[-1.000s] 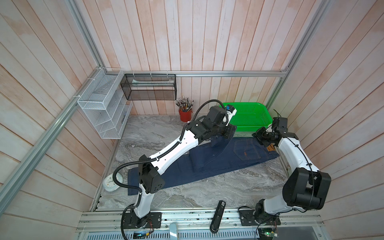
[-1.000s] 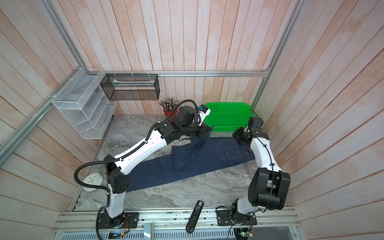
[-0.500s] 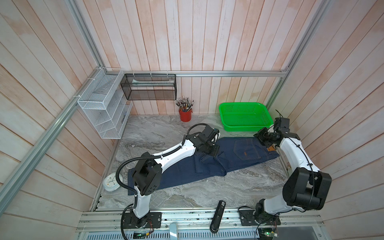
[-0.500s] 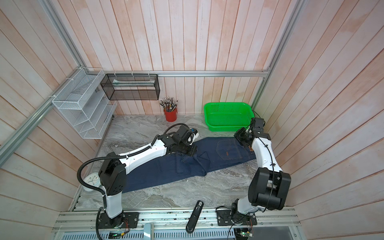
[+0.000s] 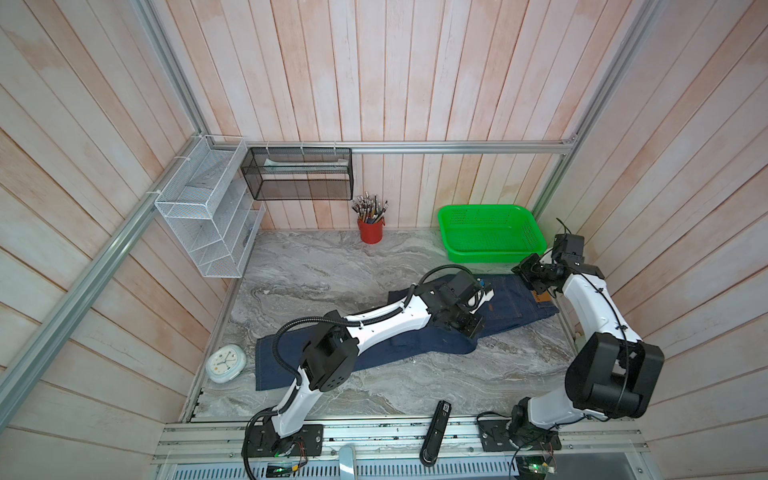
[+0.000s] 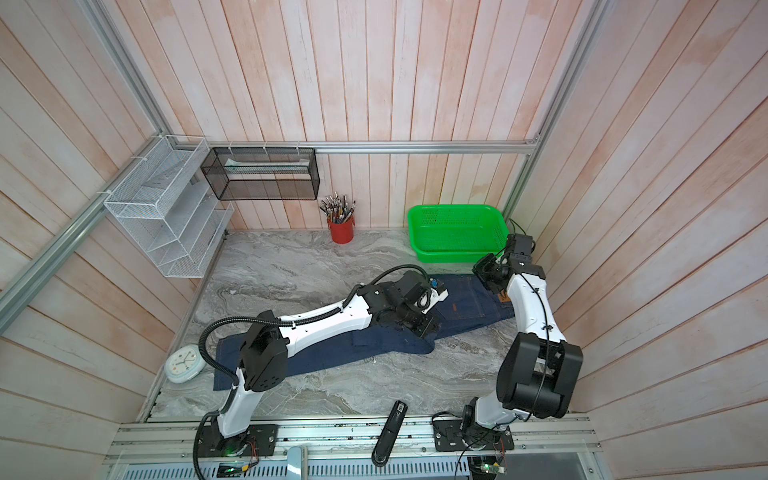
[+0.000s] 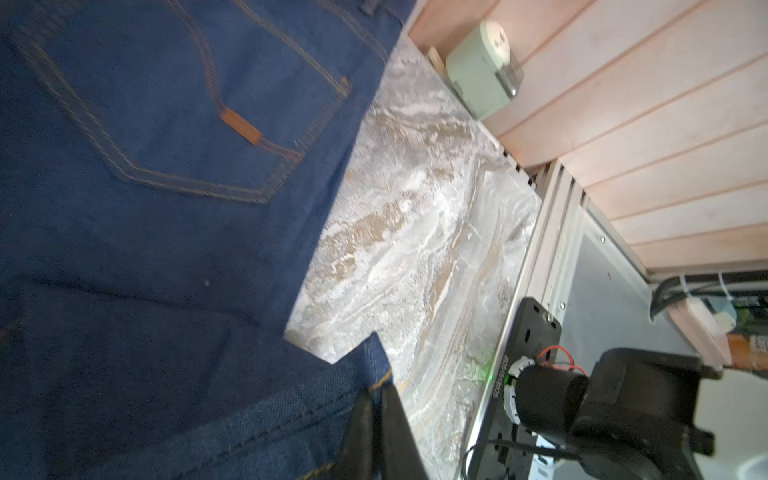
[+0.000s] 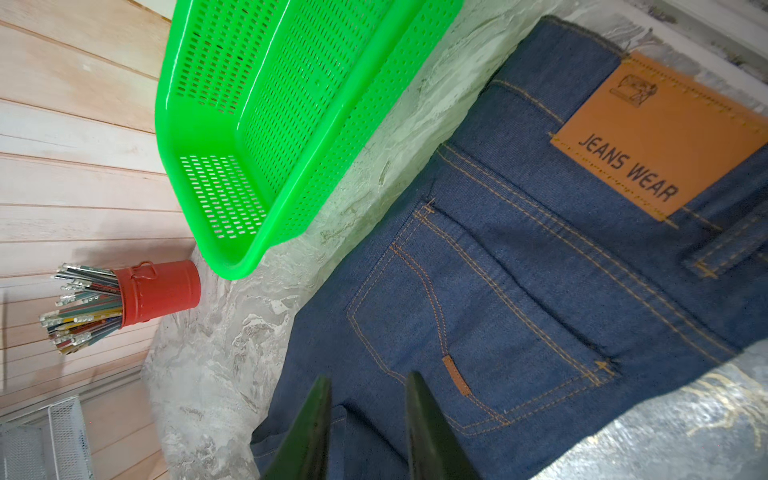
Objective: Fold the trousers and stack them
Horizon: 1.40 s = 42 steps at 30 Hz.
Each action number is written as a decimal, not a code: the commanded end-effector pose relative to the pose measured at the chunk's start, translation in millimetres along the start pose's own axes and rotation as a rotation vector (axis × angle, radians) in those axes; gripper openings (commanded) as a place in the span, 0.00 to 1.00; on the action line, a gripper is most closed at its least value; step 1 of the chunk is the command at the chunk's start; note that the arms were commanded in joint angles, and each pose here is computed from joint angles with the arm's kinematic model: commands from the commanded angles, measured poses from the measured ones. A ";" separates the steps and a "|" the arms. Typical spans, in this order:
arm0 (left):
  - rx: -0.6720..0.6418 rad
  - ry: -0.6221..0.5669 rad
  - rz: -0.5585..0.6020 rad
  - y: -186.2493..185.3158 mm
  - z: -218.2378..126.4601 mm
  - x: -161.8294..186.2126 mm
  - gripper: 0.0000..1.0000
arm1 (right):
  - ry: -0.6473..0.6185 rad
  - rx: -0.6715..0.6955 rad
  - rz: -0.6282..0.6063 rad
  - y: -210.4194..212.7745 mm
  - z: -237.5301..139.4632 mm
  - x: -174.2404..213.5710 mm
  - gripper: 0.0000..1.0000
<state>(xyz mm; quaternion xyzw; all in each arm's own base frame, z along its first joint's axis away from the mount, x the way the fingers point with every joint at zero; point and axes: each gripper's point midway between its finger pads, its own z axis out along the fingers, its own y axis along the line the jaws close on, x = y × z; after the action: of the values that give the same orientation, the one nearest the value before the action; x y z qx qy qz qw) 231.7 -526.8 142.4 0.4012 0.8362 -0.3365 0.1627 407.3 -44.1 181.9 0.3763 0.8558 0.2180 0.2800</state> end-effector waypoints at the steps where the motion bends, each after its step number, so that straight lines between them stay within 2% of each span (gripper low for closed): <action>1: -0.040 0.092 -0.016 21.1 10.5 24.6 0.19 | -0.007 -0.004 -0.020 2.6 -8.3 -0.9 0.31; 6: -0.111 0.129 -0.051 35.3 13.4 33.8 0.48 | 0.000 -0.022 -0.019 5.9 -10.3 1.5 0.32; 10: -0.115 0.059 -0.083 29.9 -7.8 25.0 0.65 | -0.005 -0.024 -0.037 9.5 -17.3 1.5 0.33; 13: -0.088 -0.039 -0.145 15.7 -37.0 12.9 0.68 | 0.002 -0.019 -0.056 11.1 -19.4 5.2 0.34; 15: -0.061 -0.071 -0.227 9.2 -49.7 15.5 0.68 | 0.017 -0.015 -0.073 12.3 -18.3 11.6 0.34; 21: -0.085 -0.101 -0.541 19.9 -73.9 62.9 0.66 | 0.084 0.028 -0.209 21.6 -13.3 53.3 0.34; 25: -0.116 -0.065 -0.716 33.9 -67.0 105.0 0.67 | 0.127 0.070 -0.290 15.5 -10.9 88.3 0.34; 30: -0.168 -0.010 -0.754 52.3 -37.9 136.1 0.67 | 0.161 0.077 -0.302 1.6 -8.9 111.3 0.34; 39: -0.266 0.027 -0.709 78.7 -9.6 146.6 0.65 | 0.155 0.071 -0.311 -1.0 -14.5 115.5 0.34; 42: -0.262 0.047 -0.692 79.6 -2.4 149.0 0.63 | 0.162 0.071 -0.312 -1.3 -12.1 116.3 0.34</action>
<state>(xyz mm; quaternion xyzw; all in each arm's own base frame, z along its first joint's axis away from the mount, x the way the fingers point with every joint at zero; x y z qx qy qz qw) 194.0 -402.0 36.6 0.0668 0.9609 -0.2626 0.0570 338.3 43.5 157.4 0.2340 0.9266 0.1815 0.2318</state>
